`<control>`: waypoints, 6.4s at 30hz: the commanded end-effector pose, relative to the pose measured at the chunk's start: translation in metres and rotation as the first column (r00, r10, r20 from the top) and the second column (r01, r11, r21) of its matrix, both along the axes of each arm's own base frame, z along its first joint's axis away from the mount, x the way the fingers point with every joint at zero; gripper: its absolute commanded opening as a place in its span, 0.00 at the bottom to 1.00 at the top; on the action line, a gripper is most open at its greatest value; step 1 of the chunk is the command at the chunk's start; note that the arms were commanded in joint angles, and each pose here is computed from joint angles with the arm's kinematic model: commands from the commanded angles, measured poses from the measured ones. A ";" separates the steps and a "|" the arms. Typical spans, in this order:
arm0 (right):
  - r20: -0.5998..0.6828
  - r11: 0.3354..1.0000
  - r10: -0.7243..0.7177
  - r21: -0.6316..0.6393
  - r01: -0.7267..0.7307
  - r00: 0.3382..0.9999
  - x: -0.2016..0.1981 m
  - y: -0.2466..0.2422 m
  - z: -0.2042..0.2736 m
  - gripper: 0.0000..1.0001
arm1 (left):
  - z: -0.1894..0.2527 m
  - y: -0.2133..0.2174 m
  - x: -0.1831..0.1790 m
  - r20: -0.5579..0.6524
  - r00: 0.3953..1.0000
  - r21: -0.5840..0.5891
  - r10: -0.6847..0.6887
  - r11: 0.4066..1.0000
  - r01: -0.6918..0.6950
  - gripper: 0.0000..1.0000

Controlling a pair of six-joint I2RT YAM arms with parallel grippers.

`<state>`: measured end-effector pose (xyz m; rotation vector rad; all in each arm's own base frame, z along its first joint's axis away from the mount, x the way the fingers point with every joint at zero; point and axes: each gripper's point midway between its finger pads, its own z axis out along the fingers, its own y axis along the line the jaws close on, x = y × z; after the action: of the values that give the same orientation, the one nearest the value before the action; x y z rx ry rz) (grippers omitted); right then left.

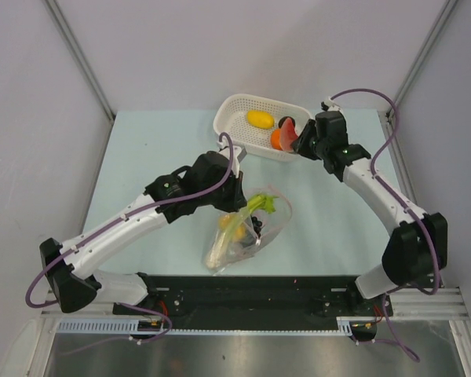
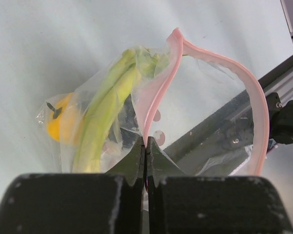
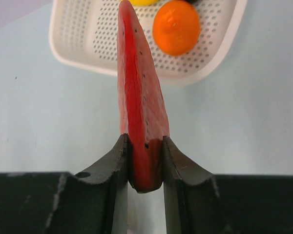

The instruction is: Open the zip-top bag and remove the fake food

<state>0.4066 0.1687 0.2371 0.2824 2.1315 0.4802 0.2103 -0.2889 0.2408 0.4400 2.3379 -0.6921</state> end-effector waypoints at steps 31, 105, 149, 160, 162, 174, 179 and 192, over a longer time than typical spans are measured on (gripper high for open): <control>-0.205 0.974 0.158 -0.130 -0.187 0.966 -0.036 0.010 -0.008 0.88 | 0.028 -0.013 -0.014 0.016 0.997 -0.121 -0.077 0.990 0.078 0.00; 0.058 0.939 0.343 0.008 -0.344 0.937 -0.146 0.167 -0.082 0.00 | 0.026 -0.029 -0.037 -0.028 0.989 -0.164 -0.143 0.977 0.136 0.00; 0.397 0.904 0.385 0.020 -0.427 0.833 -0.234 0.115 0.119 0.00 | 0.032 0.006 -0.021 0.034 0.998 -0.143 0.053 0.989 -0.047 0.01; 0.627 0.913 0.192 0.167 -0.372 0.755 -0.233 0.069 0.243 0.00 | 0.017 0.011 -0.025 0.005 0.999 -0.097 0.054 0.994 -0.053 0.00; 0.657 0.912 0.160 0.188 -0.366 0.737 -0.233 0.059 0.263 0.00 | 0.015 0.011 -0.024 0.002 0.998 -0.091 0.059 0.994 -0.058 0.00; 0.802 0.991 -0.112 0.135 0.004 0.587 -0.167 0.004 0.346 0.00 | 0.005 0.014 -0.028 -0.013 0.999 -0.072 0.051 0.996 -0.052 0.00; 0.806 0.990 -0.131 0.137 0.033 0.577 -0.102 -0.006 0.344 0.00 | 0.006 0.021 -0.030 -0.001 0.998 -0.067 0.059 0.996 -0.058 0.00; 0.726 0.986 -0.028 -0.093 0.138 0.687 0.058 0.003 0.232 0.00 | 0.017 0.025 -0.028 0.046 0.999 -0.026 0.020 0.999 -0.019 0.00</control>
<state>0.4455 0.1652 0.4549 0.1037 1.4312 0.2752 0.1788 -0.2643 0.2373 0.3861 2.3455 -0.6917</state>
